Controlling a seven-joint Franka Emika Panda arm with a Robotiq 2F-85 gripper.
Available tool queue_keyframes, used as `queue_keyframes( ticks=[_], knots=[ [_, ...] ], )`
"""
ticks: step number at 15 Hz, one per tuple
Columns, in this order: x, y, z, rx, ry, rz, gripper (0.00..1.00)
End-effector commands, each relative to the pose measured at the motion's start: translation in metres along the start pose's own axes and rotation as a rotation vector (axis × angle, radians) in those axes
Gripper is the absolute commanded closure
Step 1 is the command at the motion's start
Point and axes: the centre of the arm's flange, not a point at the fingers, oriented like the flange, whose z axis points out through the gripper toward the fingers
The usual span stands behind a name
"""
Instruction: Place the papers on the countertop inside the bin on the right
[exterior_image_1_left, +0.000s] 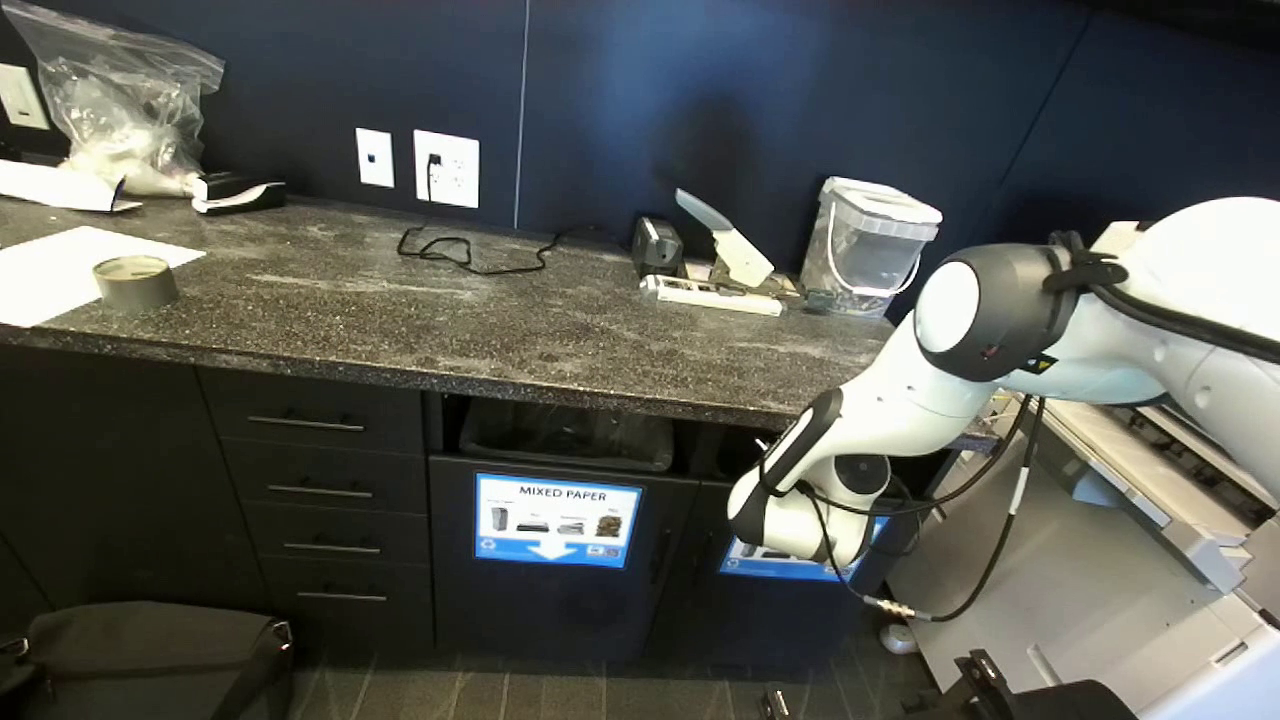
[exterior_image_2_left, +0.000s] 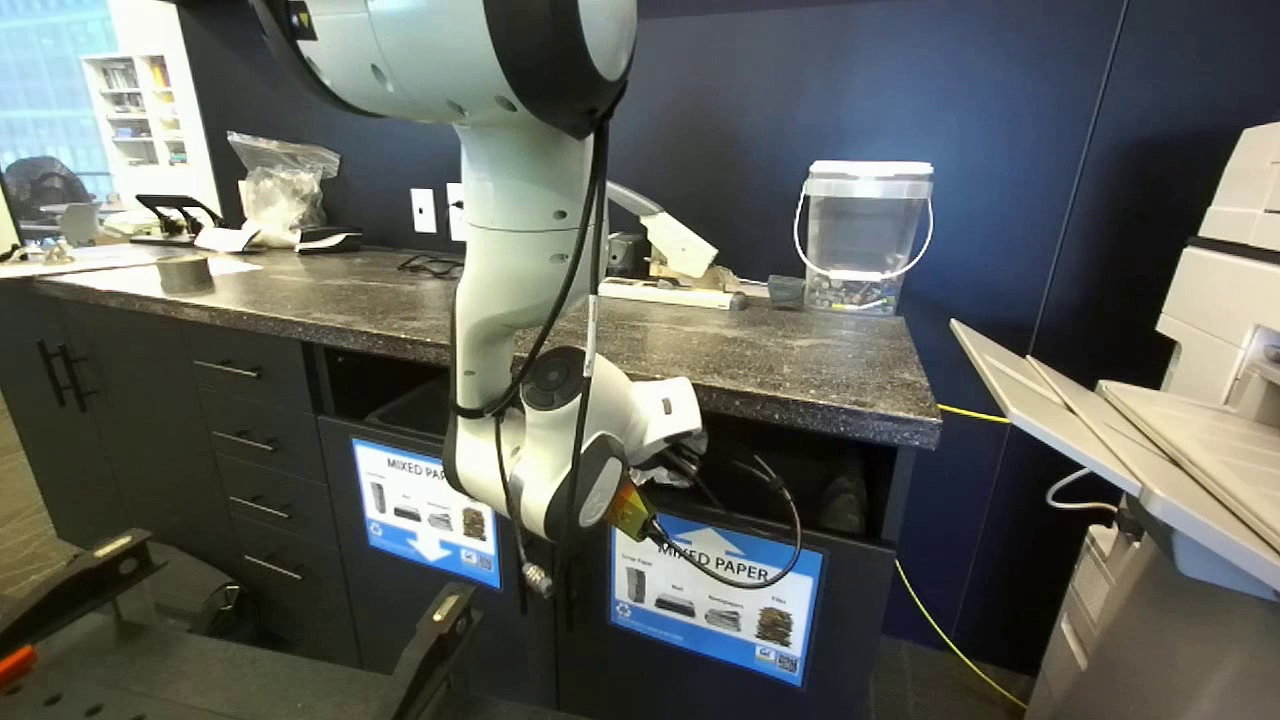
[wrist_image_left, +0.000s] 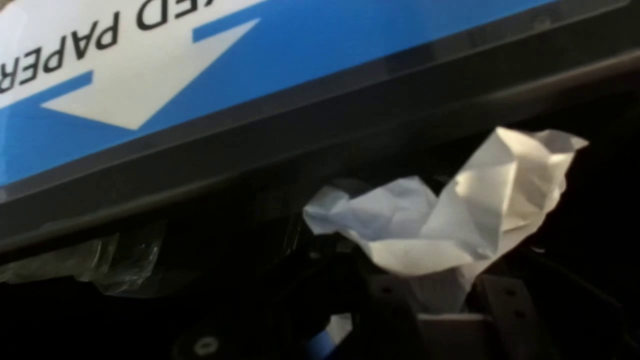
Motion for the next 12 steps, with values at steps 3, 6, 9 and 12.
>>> queue_keyframes(
  ticks=[3,6,9,12],
  knots=[
    [0.0003,-0.0137,0.0281,-0.008,0.083,0.02,0.9],
    [0.0005,-0.0152,0.0297,0.004,0.075,0.011,0.65],
    [0.0008,-0.0138,0.0284,0.012,0.071,-0.005,0.5],
    [0.001,-0.0125,0.024,0.022,0.073,-0.021,0.27]
  ],
)
